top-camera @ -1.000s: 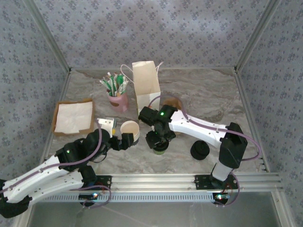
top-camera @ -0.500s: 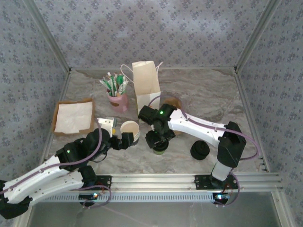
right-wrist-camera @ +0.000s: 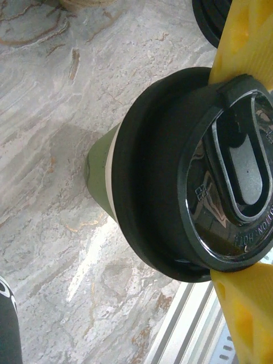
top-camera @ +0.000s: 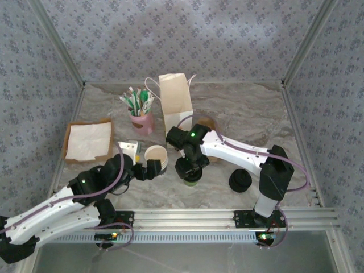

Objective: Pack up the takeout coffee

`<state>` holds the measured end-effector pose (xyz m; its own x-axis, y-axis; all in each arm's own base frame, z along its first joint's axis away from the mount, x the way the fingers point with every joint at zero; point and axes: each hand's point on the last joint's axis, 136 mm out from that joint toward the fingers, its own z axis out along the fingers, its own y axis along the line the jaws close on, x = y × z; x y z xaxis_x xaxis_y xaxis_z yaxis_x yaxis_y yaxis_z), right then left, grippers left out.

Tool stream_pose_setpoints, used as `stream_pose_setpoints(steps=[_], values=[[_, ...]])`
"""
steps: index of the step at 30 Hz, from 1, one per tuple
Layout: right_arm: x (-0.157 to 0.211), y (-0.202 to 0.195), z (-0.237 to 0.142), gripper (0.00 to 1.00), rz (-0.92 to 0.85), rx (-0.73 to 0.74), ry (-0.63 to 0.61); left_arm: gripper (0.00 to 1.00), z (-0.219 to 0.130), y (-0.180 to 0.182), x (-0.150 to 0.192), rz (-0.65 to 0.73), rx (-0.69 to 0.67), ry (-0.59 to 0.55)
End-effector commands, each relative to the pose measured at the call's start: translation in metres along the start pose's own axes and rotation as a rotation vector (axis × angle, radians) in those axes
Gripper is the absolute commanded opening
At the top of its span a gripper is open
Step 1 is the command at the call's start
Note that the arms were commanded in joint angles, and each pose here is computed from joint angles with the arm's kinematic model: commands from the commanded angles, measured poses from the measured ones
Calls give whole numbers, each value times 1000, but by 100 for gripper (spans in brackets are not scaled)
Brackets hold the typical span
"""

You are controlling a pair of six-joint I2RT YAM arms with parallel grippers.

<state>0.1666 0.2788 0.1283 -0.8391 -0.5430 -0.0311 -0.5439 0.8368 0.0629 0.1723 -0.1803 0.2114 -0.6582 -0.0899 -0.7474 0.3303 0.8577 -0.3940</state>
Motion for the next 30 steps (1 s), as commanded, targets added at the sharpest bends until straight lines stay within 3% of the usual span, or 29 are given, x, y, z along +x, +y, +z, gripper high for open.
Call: stream_pose_setpoints(steps=[1, 13, 30], values=[[17, 2, 13, 73, -89, 31, 91, 99, 1, -6, -6, 2, 19, -13], [28, 5, -7, 93, -159, 23, 66, 100, 4, -10, -7, -1, 30, -7], [20, 10, -22, 100, -97, -47, -4, 99, 3, -5, -2, -11, 25, -6]])
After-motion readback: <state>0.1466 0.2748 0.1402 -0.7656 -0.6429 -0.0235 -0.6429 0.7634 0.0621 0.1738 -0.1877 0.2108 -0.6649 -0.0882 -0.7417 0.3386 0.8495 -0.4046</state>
